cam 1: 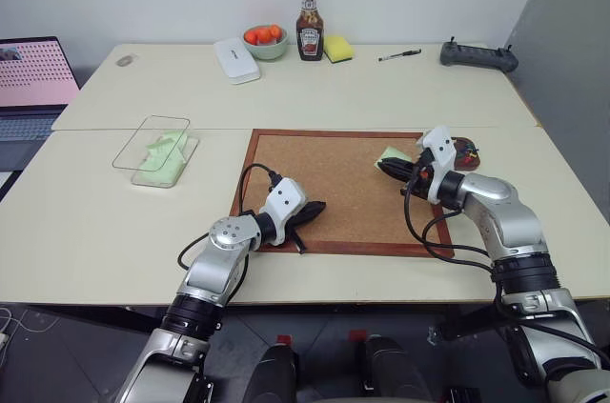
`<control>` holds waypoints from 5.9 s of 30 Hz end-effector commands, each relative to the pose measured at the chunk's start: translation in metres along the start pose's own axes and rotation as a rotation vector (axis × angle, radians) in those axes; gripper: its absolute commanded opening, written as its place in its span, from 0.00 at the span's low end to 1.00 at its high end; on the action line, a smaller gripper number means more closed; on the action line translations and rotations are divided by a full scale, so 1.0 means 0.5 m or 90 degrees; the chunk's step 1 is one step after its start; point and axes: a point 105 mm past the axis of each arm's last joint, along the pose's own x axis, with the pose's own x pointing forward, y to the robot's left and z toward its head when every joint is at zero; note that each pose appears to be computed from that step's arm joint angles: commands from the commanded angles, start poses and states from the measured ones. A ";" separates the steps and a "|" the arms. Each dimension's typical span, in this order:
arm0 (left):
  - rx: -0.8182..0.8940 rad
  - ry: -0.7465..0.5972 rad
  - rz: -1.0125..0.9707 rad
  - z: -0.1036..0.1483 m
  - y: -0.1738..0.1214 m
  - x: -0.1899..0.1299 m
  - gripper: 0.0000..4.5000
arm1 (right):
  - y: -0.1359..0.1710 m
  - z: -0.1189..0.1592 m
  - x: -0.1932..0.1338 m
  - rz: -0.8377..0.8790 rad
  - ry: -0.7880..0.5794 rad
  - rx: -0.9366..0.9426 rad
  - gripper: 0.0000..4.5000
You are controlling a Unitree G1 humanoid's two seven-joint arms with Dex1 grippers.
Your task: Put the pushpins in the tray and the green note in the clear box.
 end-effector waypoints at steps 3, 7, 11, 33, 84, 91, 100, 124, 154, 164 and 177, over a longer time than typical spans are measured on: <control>-0.082 -0.003 -0.018 -0.008 -0.012 0.003 0.00 | 0.026 0.038 -0.012 0.050 -0.009 -0.105 0.02; -0.140 -0.067 -0.012 0.051 0.016 -0.007 0.07 | 0.043 0.034 -0.010 0.076 0.002 -0.162 0.00; -0.197 -0.113 -0.014 0.096 0.038 -0.016 0.21 | 0.060 0.032 -0.006 0.101 0.005 -0.212 0.00; -0.469 -0.199 -0.142 0.172 0.039 0.005 0.88 | 0.147 0.085 -0.002 0.245 -0.030 -0.488 0.00; -0.563 -0.234 -0.181 0.177 0.012 0.044 0.01 | 0.169 0.139 -0.011 0.226 -0.111 -0.474 0.00; -0.559 -0.235 -0.162 0.172 0.017 0.044 0.01 | 0.168 0.146 -0.021 0.212 -0.128 -0.437 0.00; -0.506 -0.239 -0.082 0.159 0.052 0.013 0.01 | 0.030 0.120 -0.067 0.013 -0.038 -0.386 0.00; -0.308 -0.234 -0.056 0.204 0.029 -0.009 0.00 | -0.256 -0.045 -0.086 -0.263 0.352 -0.502 0.21; -0.111 -0.087 0.461 0.146 0.312 -0.293 0.00 | 0.085 0.180 0.010 0.152 -0.091 -0.233 0.91; -0.079 0.014 0.627 0.087 0.423 -0.405 0.00 | 0.184 0.190 0.088 0.207 -0.082 -0.194 0.91; -0.089 0.025 0.686 0.070 0.467 -0.425 0.16 | 0.204 0.189 0.091 0.212 -0.084 -0.182 0.92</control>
